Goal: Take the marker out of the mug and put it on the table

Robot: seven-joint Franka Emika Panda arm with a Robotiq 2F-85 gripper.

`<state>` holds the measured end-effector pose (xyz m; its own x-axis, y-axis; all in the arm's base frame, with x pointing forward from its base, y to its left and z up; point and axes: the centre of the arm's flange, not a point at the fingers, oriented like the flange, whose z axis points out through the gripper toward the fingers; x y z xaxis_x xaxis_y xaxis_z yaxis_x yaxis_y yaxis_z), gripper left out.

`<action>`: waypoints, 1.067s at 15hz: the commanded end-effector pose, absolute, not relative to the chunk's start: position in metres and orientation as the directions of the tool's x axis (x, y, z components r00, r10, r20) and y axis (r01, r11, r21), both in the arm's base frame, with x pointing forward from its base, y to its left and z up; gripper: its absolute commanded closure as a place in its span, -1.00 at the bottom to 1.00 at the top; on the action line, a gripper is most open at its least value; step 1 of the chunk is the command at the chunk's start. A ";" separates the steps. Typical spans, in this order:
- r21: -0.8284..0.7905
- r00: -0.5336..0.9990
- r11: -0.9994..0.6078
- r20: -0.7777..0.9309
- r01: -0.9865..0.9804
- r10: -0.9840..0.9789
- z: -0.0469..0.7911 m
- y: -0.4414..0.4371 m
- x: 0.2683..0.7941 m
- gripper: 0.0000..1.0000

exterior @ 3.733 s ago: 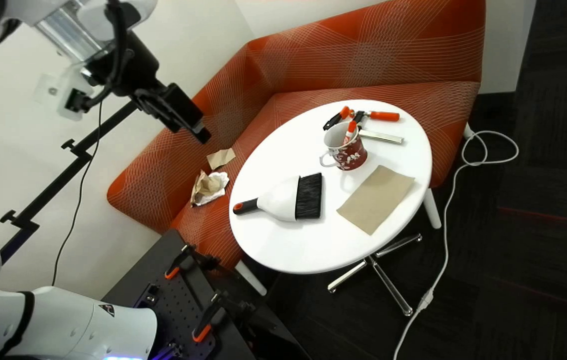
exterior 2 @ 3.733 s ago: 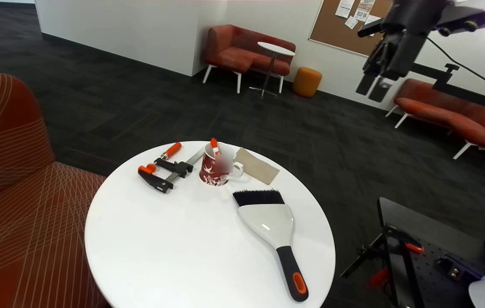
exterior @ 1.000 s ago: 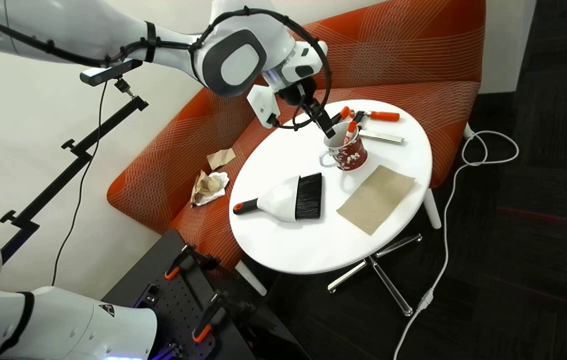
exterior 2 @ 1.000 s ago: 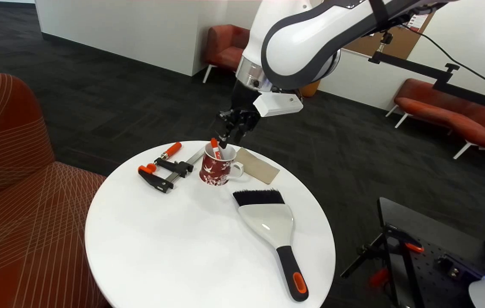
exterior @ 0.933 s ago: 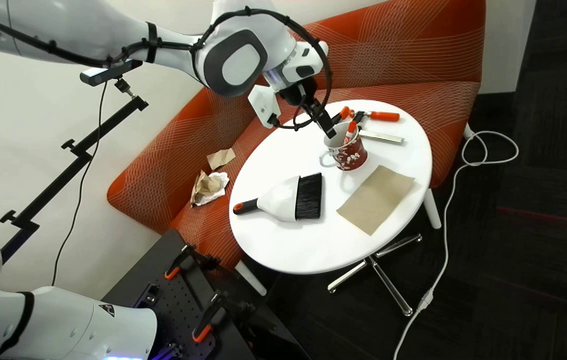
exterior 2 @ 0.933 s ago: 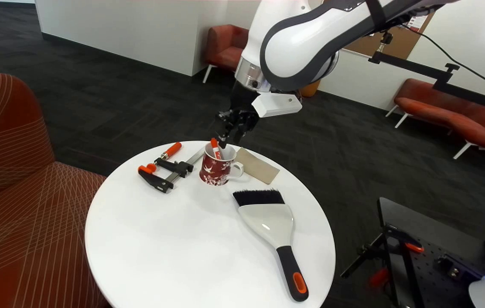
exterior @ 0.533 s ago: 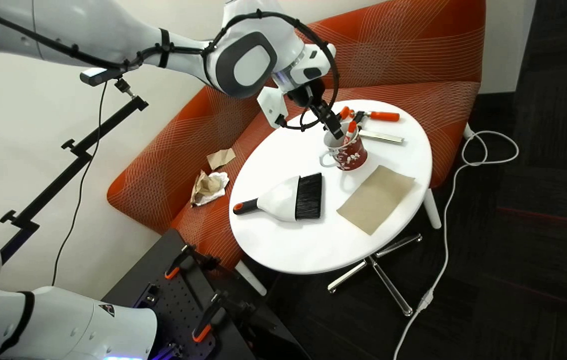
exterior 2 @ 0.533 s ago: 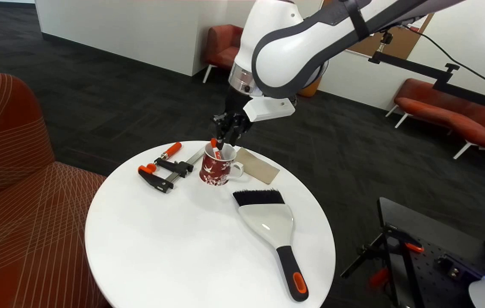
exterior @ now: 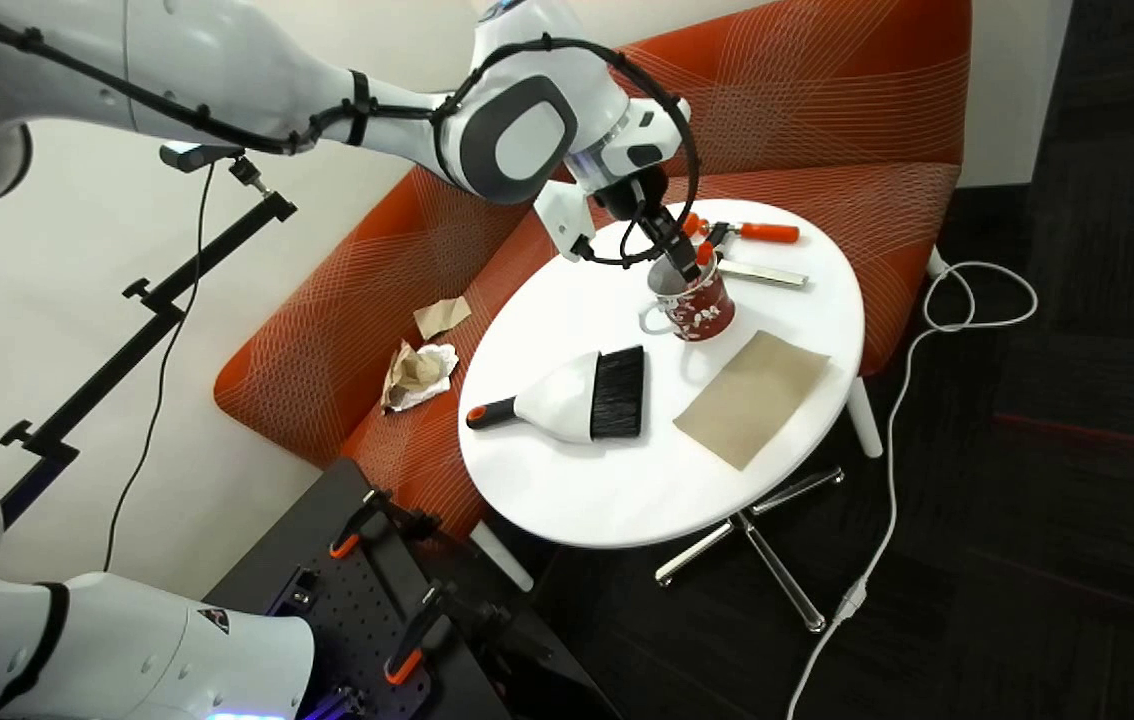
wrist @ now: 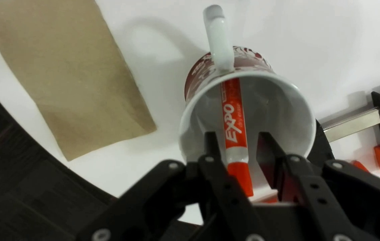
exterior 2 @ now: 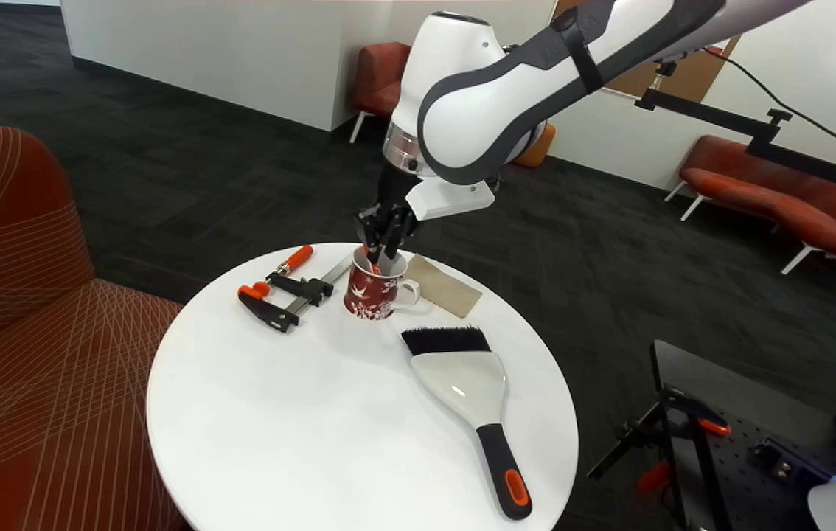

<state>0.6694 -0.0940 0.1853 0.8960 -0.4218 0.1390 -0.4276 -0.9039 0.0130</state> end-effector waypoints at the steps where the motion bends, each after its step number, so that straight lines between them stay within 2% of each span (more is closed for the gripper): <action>1: 0.039 0.890 -0.896 0.147 -0.442 -0.432 0.177 -0.093 0.684 0.28; 4: 0.047 0.892 -0.898 0.146 -0.438 -0.428 0.171 -0.093 0.687 0.27; 6: 0.054 0.895 -0.900 0.146 -0.433 -0.422 0.167 -0.091 0.688 0.37; 7: 0.056 0.896 -0.901 0.146 -0.431 -0.419 0.165 -0.090 0.688 0.69; 9: 0.059 0.898 -0.902 0.146 -0.427 -0.415 0.165 -0.088 0.686 0.89; 16: 0.072 0.894 -0.910 0.230 -0.409 -0.384 0.198 -0.073 0.660 0.83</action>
